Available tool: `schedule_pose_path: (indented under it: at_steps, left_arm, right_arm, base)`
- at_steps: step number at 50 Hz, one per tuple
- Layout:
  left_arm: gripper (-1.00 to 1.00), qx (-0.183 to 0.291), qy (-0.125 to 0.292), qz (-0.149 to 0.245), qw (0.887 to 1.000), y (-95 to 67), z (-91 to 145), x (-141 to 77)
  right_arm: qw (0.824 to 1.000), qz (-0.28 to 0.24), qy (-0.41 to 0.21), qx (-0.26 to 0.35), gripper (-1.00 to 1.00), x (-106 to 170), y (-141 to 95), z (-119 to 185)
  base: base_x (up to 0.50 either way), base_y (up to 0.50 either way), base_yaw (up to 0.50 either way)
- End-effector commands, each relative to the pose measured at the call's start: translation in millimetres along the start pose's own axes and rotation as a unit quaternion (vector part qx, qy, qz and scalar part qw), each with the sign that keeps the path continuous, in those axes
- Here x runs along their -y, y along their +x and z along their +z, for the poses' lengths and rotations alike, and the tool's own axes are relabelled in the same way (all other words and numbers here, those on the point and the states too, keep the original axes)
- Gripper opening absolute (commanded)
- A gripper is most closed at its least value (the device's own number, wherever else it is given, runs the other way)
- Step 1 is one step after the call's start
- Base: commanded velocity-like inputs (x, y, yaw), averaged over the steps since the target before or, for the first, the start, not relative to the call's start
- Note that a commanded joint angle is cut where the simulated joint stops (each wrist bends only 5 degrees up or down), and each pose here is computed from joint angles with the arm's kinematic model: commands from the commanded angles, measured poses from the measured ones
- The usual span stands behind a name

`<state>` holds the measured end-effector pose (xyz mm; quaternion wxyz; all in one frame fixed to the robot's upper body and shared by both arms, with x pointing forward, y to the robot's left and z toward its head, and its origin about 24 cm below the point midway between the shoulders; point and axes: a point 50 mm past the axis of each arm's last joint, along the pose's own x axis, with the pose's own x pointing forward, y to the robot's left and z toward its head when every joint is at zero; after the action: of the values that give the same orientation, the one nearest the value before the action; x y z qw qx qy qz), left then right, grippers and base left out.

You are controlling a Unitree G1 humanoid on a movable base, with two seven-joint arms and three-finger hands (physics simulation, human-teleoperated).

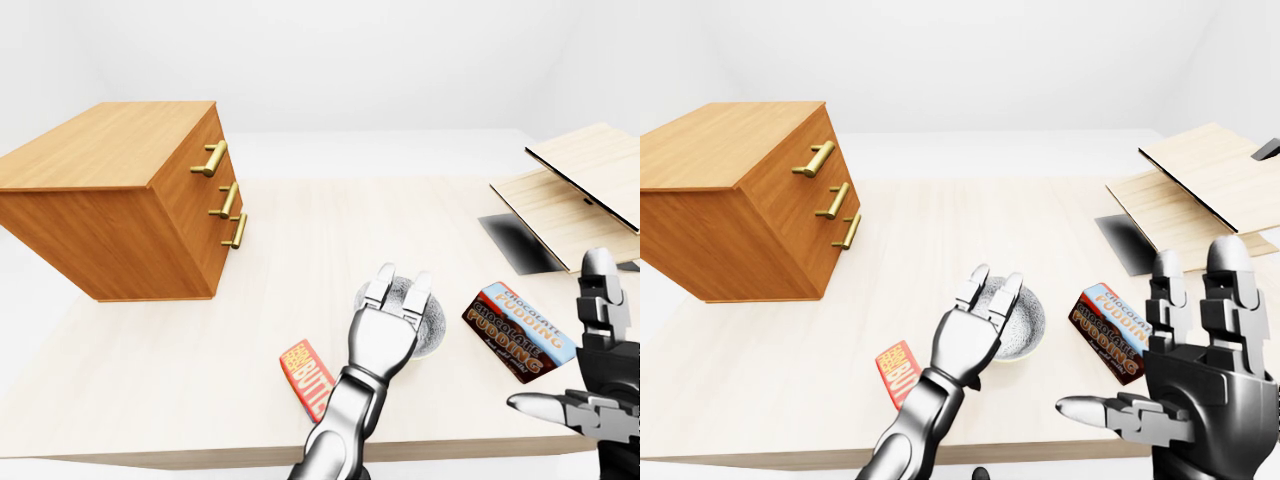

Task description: Close the top drawer of the cabinet and put the bowl on top of it.

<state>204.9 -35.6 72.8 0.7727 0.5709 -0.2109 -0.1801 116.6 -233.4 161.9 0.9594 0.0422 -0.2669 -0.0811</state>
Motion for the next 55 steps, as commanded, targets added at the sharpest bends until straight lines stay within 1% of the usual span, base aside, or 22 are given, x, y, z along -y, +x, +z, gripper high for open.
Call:
schedule_pose_path:
  at_steps: [1,3,5,27,37,44,55]
  left_arm:
    - [1.0,-0.003,-0.004,-0.01,1.0,1.5,-0.5,9.9]
    - [1.0,-0.003,-0.004,-0.01,1.0,1.6,-0.6,10.0]
    - [1.0,-0.008,-0.005,-0.01,1.0,5.6,-3.5,10.9]
    - [1.0,-0.011,-0.014,-0.016,1.0,11.6,-1.8,19.3]
    - [1.0,-0.008,-0.015,-0.022,1.0,10.7,1.5,25.1]
    - [1.0,-0.014,-0.019,-0.022,0.999,13.8,-1.2,27.9]
    - [1.0,-0.016,-0.02,-0.026,0.999,13.7,-1.5,32.6]
  right_arm:
    - [1.0,-0.001,0.001,-0.005,1.0,-0.2,1.5,-3.3]
    - [1.0,-0.001,0.001,-0.006,1.0,-0.2,1.5,-3.3]
    - [1.0,-0.001,0.002,-0.006,1.0,0.1,1.7,-3.6]
    - [1.0,0.001,0.002,-0.003,1.0,-0.6,1.6,-2.0]
    - [1.0,0.002,0.002,0.001,1.0,-0.3,0.7,0.2]
    - [1.0,0.002,0.002,0.0,1.0,-0.4,1.0,-0.4]
    - [1.0,0.003,0.003,0.0,1.0,-0.6,0.5,-0.4]
  base:
    - [0.0,0.0,0.0]
    - [0.0,0.0,0.0]
    - [0.0,0.0,0.0]
    - [0.0,0.0,0.0]
    - [0.0,0.0,0.0]
    - [0.0,0.0,0.0]
    - [0.0,0.0,0.0]
